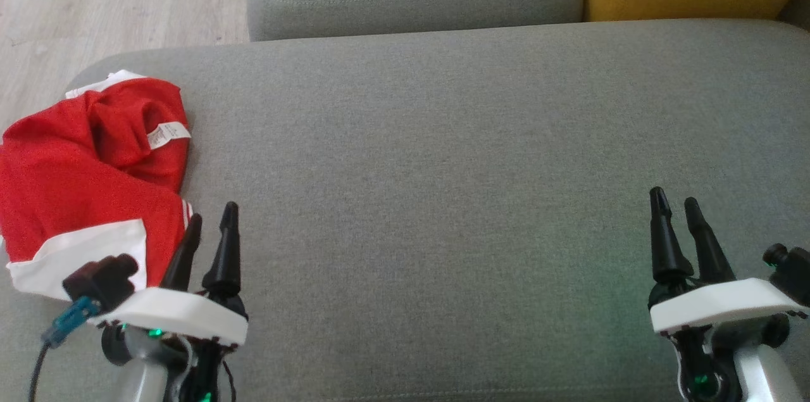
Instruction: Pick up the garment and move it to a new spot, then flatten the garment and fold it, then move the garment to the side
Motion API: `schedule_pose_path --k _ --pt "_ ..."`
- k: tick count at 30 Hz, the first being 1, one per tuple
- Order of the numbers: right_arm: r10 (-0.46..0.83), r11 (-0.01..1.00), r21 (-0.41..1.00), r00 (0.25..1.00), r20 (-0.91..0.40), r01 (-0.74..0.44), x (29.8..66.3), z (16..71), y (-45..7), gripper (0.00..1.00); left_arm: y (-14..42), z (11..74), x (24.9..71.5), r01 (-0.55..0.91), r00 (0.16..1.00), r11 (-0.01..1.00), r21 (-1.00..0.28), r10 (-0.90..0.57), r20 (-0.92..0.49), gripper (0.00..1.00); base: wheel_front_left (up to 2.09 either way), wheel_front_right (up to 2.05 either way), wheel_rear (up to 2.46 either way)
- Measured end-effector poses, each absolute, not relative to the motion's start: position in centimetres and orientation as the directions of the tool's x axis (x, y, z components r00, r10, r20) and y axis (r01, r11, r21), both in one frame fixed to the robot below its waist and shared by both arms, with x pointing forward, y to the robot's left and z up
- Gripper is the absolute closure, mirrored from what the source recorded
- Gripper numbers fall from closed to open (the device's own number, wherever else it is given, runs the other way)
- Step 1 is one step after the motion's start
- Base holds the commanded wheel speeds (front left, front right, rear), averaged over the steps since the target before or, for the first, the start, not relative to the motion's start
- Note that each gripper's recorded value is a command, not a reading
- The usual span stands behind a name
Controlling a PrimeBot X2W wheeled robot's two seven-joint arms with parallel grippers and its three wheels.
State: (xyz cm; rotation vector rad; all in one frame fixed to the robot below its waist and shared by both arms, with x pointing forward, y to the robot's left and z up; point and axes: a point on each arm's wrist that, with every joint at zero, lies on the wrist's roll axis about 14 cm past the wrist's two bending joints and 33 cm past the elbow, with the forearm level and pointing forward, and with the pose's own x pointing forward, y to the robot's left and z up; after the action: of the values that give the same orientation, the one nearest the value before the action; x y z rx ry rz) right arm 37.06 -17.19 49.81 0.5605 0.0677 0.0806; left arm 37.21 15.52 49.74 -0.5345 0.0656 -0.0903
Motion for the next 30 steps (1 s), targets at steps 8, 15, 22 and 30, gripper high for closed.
schedule_pose_path --k 8,15,22,30 --pt "0.094 0.888 0.455 0.995 -0.032 -0.069 37.1 49.9 -17.1 0.00 15.2 49.8 37.1 0.086 0.993 0.898 -0.431 -0.111 -0.032 0.00 0.00 0.00 0.00" --pt "0.096 0.921 0.383 0.995 -0.030 -0.077 37.0 49.9 -17.0 0.00 14.6 49.9 37.0 0.107 0.992 0.928 -0.358 -0.122 -0.018 0.00 0.00 0.00 0.00" --pt "0.101 0.945 0.316 0.995 -0.025 -0.088 36.9 50.0 -16.9 0.00 14.6 50.0 36.9 0.117 0.992 0.954 -0.275 -0.123 -0.005 0.00 0.00 0.00 0.00" --pt "0.111 0.967 0.236 0.993 -0.040 -0.099 36.4 49.6 -16.6 0.00 14.1 49.8 36.7 0.141 0.990 0.969 -0.203 -0.144 0.002 0.00 0.00 0.00 0.00"
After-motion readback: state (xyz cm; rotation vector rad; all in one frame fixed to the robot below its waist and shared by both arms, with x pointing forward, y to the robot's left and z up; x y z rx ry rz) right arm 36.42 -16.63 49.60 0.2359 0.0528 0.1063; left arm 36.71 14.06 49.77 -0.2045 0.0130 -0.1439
